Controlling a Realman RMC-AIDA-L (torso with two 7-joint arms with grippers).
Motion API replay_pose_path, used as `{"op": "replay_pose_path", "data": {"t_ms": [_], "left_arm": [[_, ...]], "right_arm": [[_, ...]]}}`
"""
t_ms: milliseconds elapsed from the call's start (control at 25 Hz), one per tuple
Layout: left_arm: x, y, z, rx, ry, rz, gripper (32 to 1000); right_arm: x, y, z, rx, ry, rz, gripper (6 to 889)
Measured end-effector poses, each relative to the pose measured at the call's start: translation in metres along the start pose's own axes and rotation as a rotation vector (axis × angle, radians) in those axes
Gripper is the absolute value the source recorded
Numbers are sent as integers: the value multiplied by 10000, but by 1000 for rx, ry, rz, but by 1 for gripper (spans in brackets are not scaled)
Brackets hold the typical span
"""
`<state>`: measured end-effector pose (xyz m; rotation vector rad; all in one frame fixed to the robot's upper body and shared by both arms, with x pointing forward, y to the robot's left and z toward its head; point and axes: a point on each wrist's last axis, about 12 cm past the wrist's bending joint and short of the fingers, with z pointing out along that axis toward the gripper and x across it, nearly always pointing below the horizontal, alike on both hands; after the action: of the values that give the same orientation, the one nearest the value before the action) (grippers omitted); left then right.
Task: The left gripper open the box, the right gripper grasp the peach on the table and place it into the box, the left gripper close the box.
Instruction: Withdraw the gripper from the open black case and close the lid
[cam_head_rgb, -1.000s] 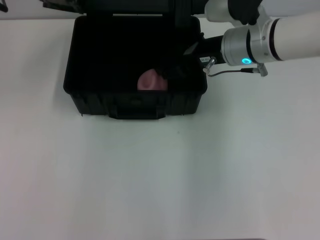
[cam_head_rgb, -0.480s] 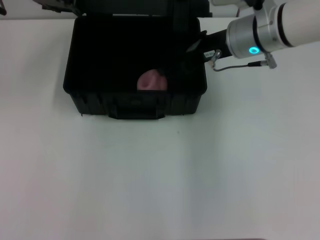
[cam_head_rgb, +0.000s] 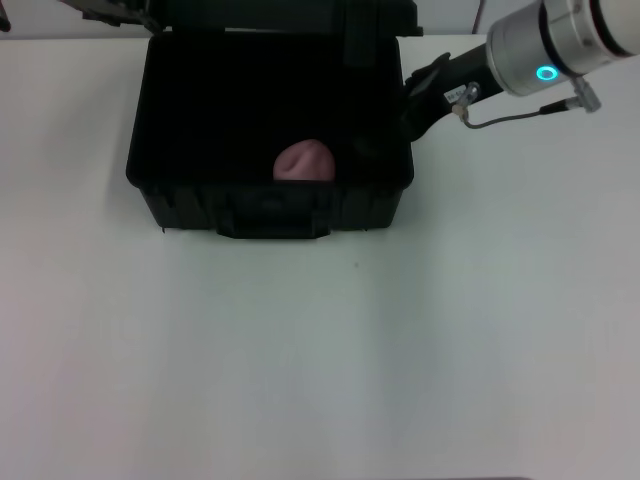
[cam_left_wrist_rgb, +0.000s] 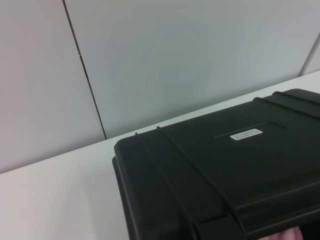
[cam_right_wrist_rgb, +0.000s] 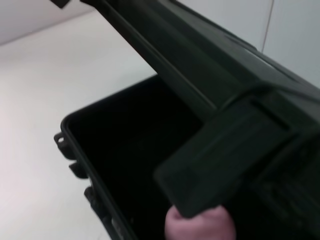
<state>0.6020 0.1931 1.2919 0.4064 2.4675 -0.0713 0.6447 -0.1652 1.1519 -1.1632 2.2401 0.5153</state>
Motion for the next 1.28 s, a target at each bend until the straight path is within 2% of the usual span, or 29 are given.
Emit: {"op": "replay_pose_path", "data": {"t_ms": [200,480,800,1280], "left_arm": [[-1,0,0,0,0,0,403],[-1,1,0,-1,0,0,403],[4,0,3,-3,1,1,404],[5,-5,5,-3,2,4,405]], "right_arm": [[-16,-27,-130,2,59,10,848],[-27,-117,-384,49,159,33,844],[39,-109,-447,43,277,51,841],[103,-97,-495,74,433,53,841]]}}
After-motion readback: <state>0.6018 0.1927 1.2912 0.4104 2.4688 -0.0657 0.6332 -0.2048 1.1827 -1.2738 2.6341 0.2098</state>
